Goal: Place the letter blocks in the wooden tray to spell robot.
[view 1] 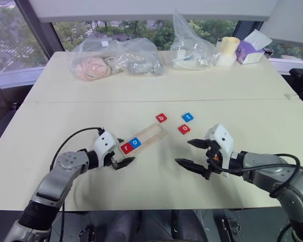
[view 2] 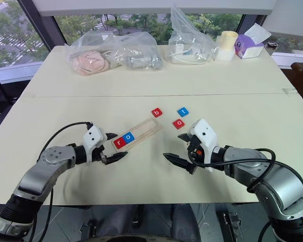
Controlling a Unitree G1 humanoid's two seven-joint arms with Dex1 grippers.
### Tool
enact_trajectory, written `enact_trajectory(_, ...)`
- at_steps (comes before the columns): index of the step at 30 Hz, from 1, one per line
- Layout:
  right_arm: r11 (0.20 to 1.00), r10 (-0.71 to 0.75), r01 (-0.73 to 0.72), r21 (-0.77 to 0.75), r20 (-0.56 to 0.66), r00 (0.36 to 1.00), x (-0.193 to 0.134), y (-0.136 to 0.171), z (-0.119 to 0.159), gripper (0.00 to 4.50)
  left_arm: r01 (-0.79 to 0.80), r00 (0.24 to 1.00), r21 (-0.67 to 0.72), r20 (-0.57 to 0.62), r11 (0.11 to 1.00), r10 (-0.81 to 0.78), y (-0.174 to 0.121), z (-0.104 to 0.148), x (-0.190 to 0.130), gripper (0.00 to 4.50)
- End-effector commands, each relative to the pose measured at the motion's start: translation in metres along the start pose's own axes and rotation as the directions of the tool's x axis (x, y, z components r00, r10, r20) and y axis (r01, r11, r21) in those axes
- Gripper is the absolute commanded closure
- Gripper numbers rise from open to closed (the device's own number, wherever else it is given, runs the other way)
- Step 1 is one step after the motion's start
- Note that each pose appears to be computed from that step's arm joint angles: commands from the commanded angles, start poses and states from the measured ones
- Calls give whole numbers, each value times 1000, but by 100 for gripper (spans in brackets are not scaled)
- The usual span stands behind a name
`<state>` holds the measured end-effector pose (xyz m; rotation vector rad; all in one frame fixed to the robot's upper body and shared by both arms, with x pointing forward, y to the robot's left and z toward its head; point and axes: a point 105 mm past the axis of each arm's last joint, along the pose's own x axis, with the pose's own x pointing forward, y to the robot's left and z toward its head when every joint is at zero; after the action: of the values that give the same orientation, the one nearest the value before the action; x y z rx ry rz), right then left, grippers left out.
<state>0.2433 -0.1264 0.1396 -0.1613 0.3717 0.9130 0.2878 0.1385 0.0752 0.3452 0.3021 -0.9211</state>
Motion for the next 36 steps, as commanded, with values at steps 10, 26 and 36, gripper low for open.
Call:
enact_trajectory(10, 999, -20, 22, -45, 32, 999, 0, -2, 10, 0, 25, 995, -19, -96, 1000, -27, -11, -27, 6, 84)
enact_trajectory(26, 994, -102, 102, -28, 19, 995, -16, -22, 0, 0, 273, 962, 219, -39, 937, -271, 5, 18, -7, 138)
enact_trajectory(36, 983, -185, 186, -3, 17, 982, -28, -29, -10, 0, 457, 886, 389, -113, 800, -450, 18, 26, 38, 138)
